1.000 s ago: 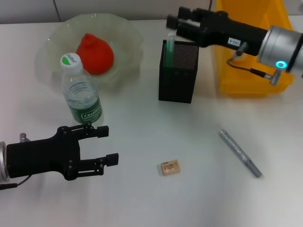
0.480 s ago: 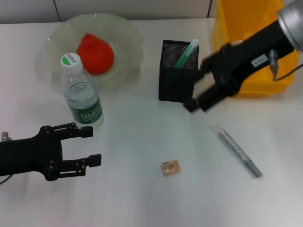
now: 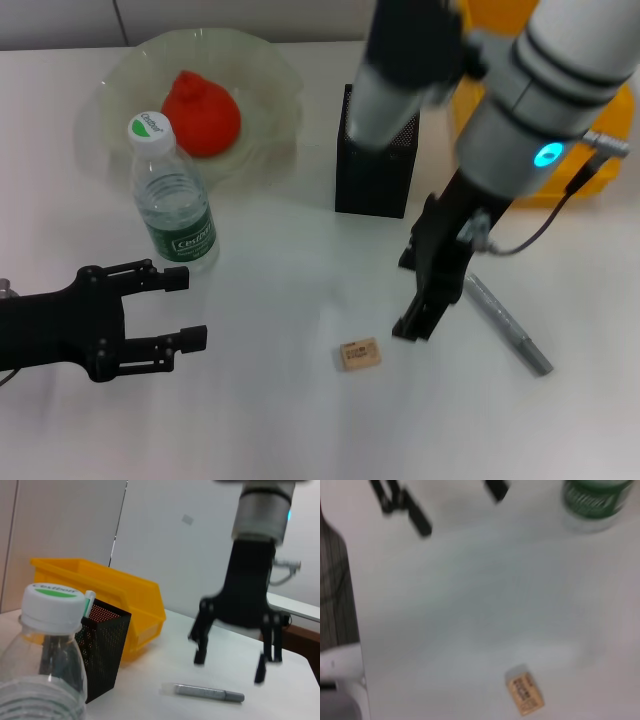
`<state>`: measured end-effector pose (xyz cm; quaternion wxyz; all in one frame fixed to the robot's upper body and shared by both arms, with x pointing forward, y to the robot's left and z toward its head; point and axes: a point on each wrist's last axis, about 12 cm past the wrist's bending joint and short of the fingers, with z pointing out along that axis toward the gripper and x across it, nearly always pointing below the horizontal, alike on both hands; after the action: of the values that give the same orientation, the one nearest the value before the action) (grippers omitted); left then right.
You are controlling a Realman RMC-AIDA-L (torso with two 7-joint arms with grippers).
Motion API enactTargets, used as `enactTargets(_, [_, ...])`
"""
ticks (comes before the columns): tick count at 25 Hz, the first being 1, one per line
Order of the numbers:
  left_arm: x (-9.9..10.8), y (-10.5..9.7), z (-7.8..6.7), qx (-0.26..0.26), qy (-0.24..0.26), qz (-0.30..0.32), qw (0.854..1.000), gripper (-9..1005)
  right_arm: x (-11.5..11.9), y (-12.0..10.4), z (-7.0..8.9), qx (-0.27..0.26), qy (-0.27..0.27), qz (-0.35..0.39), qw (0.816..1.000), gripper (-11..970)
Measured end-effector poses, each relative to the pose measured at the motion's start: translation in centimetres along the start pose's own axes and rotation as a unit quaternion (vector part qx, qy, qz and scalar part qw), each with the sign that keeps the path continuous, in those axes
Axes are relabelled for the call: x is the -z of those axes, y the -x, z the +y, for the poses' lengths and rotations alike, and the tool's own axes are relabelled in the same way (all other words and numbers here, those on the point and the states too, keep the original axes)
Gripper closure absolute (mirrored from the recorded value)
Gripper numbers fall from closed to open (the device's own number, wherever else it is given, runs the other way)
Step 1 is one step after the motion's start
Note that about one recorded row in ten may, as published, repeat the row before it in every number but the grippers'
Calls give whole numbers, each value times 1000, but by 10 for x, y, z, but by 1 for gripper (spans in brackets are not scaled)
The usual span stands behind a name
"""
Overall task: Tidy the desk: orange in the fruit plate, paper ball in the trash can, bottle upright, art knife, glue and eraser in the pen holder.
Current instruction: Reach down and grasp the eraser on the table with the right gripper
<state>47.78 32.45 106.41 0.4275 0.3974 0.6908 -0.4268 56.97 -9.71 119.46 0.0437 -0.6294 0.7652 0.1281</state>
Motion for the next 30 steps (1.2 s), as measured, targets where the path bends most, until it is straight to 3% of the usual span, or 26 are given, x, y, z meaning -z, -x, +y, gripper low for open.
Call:
enactTargets(5, [-1,-2,-1,1,-5,6,1000,209,-27,9,11,56,10,7,998,114])
enactTargets(13, [-3,-3,-3,4,-11,12,1000,209,-57,14,17,119,-9,12,993,214])
enactTargets(16, [-3,-4,-3,4,-11,12,1000,209,-65,16,20,136,-18,21,990,336])
enactTargets(18, [-3,-4,-3,5,-10,12,1000,209,-68,16,20,141,-21,22,990,417])
enactTargets(30, [-7,-5,-4,8,-11,10,1000,208,-77,14,17,148,-28,19,988,550])
